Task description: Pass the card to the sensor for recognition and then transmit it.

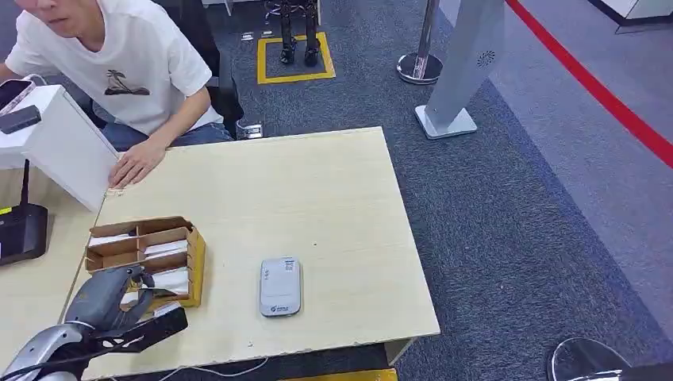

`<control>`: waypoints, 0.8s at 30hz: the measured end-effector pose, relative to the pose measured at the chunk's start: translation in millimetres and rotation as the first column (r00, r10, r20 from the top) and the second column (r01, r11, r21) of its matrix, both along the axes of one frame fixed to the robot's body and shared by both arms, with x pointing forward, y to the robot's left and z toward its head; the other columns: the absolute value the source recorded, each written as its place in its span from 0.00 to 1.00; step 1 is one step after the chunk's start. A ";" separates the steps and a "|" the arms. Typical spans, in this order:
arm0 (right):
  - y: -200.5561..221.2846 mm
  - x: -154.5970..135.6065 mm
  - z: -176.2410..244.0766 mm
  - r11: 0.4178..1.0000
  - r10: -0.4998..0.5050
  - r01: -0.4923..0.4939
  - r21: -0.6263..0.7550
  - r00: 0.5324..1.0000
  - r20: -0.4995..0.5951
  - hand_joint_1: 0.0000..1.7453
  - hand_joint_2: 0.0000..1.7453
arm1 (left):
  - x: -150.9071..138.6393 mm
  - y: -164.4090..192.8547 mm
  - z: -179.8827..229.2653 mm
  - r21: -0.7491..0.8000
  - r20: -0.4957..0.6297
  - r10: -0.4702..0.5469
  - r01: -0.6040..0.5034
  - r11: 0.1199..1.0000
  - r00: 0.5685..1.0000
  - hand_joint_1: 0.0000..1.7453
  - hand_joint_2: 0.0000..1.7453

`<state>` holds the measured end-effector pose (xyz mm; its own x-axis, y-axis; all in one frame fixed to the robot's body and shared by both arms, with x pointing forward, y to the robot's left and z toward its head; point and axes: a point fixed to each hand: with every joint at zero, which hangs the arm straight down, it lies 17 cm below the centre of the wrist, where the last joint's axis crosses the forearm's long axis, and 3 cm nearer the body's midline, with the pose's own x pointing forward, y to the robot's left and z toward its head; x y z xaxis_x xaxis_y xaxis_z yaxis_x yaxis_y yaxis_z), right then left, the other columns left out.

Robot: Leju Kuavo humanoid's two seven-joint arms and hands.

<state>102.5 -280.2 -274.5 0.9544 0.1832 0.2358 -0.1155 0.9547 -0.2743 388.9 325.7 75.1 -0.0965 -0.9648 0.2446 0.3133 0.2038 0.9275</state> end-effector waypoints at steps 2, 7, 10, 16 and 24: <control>0.0 0.0 0.0 1.000 0.000 0.000 0.000 1.000 0.000 0.00 0.00 | 0.2 -1.5 0.8 -0.004 0.002 0.000 0.000 1.000 1.000 1.00 1.00; 0.0 -0.1 0.0 1.000 0.000 0.000 0.000 1.000 0.000 0.00 0.00 | 1.0 -2.7 2.5 -0.011 0.007 0.002 -0.002 1.000 1.000 1.00 1.00; 0.2 -0.2 -0.1 1.000 -0.001 0.001 0.001 1.000 0.000 0.00 0.00 | 1.2 -2.9 3.4 -0.016 0.009 0.001 0.000 1.000 1.000 1.00 1.00; 0.8 -0.5 -0.2 1.000 -0.003 0.003 0.005 1.000 -0.001 0.00 0.00 | 2.2 -3.8 9.6 -0.029 0.023 -0.004 0.005 1.000 1.000 1.00 1.00; 0.4 -4.1 -0.7 1.000 -0.010 0.010 0.003 1.000 -0.004 0.00 0.00 | 8.6 10.5 55.7 -0.071 0.181 0.040 -0.027 0.997 0.983 1.00 1.00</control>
<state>98.4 -279.8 -275.2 0.9570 0.1731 0.2327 -0.1072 0.9567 -0.2706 397.4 336.2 130.8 -0.1134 -0.9501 0.2906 0.1323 0.2754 0.9522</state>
